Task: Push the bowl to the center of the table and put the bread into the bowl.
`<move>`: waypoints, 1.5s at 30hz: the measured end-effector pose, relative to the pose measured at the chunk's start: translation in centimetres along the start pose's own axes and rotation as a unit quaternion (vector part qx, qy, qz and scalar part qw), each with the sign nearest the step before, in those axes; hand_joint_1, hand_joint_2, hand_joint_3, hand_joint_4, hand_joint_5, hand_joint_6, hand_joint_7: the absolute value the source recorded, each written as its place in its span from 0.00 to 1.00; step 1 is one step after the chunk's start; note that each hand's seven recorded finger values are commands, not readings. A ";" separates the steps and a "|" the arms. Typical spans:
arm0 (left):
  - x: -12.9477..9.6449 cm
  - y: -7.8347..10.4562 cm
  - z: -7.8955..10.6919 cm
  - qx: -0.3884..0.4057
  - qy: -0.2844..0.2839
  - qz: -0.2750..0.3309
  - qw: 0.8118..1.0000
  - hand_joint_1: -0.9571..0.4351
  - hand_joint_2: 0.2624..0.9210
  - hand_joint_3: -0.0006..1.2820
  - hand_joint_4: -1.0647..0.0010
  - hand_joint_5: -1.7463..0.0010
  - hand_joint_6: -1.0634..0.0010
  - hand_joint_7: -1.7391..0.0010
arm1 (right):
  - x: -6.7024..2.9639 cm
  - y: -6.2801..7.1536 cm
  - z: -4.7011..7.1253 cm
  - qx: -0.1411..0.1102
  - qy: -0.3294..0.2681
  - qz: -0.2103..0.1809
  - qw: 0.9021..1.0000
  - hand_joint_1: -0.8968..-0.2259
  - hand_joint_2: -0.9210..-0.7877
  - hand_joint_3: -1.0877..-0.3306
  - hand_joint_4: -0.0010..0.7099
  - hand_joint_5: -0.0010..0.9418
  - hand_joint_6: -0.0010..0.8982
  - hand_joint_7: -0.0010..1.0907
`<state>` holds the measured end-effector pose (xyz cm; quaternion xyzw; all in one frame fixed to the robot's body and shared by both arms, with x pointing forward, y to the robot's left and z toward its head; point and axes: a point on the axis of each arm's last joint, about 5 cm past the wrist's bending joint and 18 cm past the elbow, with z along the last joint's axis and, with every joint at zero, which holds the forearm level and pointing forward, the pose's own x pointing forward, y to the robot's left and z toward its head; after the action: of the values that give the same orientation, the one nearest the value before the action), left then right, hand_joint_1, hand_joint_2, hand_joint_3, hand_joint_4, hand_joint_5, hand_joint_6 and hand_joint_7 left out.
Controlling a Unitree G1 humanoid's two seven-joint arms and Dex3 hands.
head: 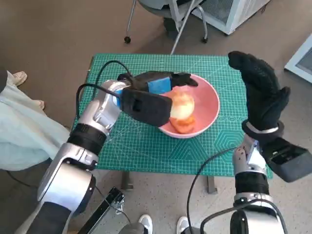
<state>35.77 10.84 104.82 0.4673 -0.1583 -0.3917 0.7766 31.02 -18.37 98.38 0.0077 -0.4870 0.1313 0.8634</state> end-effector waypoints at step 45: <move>-7.9 -5.4 -0.8 -0.307 -0.297 0.437 0.791 0.32 1.00 0.20 0.65 1.00 0.73 0.82 | 4.35 1.1 2.2 -0.028 -0.052 0.015 0.998 0.57 0.00 0.47 0.49 0.00 0.04 0.70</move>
<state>28.69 15.90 100.75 -0.0540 -0.4400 -0.1577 0.8824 31.06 -16.68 103.08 -0.0166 -0.5352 0.1304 0.8345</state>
